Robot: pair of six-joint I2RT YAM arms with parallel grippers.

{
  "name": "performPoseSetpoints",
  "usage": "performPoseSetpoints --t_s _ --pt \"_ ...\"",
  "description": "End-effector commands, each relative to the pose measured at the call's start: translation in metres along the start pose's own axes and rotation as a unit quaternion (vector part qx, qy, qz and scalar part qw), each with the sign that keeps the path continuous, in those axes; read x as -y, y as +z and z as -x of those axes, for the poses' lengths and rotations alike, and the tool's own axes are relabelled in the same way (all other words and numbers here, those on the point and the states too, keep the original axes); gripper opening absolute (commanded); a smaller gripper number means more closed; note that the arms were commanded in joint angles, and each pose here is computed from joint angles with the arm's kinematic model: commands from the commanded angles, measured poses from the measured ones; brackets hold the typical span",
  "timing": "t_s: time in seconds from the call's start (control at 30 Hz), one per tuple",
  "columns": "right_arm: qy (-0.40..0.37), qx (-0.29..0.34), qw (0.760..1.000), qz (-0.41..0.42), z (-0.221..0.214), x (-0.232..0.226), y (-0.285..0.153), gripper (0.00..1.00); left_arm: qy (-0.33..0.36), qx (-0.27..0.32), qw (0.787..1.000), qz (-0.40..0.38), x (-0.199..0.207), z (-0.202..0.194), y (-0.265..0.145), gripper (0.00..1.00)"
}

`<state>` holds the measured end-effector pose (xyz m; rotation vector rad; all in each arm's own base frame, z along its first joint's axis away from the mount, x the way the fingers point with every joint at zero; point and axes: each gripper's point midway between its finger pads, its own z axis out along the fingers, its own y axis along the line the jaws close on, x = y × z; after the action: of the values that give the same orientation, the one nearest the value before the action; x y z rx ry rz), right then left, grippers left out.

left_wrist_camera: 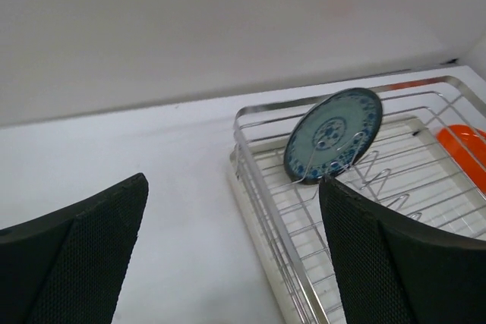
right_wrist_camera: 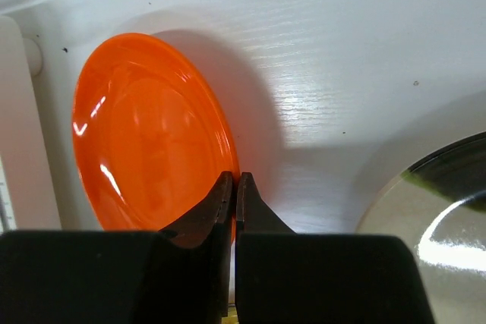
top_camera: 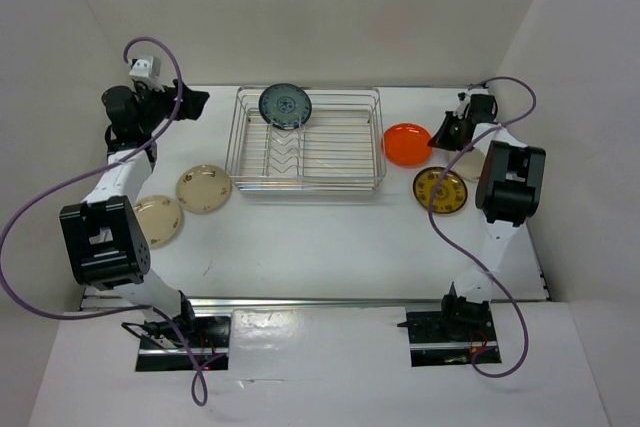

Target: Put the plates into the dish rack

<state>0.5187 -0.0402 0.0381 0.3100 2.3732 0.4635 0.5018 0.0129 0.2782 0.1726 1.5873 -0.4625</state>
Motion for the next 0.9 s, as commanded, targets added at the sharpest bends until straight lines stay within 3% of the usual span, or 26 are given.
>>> performPoseSetpoints --t_s 0.0,0.17,0.4,0.47,0.5,0.57,0.67,0.77,0.8,0.87 --pt "-0.023 0.055 0.998 -0.020 0.046 -0.012 -0.033 0.00 -0.036 -0.022 0.993 0.108 -0.026 -0.005 -0.018 0.97" --pt "-0.067 0.173 0.983 -0.002 0.124 -0.056 -0.106 0.00 -0.080 -0.101 0.967 0.220 -0.049 -0.039 -0.049 0.97" --pt "-0.136 0.275 0.948 0.086 0.185 -0.128 -0.181 0.00 -0.131 -0.128 0.948 0.262 -0.058 -0.076 -0.076 0.94" --pt "-0.192 0.292 0.929 0.125 0.183 -0.159 -0.193 0.00 -0.152 -0.127 0.946 0.257 -0.061 -0.087 -0.083 0.94" --pt "-0.242 0.320 0.901 0.164 0.186 -0.184 -0.204 0.00 -0.160 -0.126 0.946 0.252 -0.061 -0.090 -0.084 0.94" --pt "-0.301 0.336 0.870 0.198 0.168 -0.224 -0.201 0.00 -0.166 -0.137 0.950 0.227 -0.057 -0.103 -0.083 0.92" --pt "-0.323 0.368 0.849 0.198 0.175 -0.267 -0.200 0.00 -0.155 -0.176 0.953 0.191 -0.055 -0.132 -0.078 0.85" --pt "-0.337 0.367 0.838 0.221 0.164 -0.289 -0.174 0.00 -0.162 -0.195 0.952 0.170 -0.053 -0.149 -0.079 0.85" --pt "-0.348 0.391 0.819 0.234 0.165 -0.300 -0.180 0.00 -0.157 -0.187 0.956 0.163 -0.053 -0.145 -0.076 0.85" --pt "-0.357 0.397 0.806 0.257 0.155 -0.320 -0.176 0.00 -0.159 -0.195 0.954 0.163 -0.053 -0.154 -0.078 0.85"
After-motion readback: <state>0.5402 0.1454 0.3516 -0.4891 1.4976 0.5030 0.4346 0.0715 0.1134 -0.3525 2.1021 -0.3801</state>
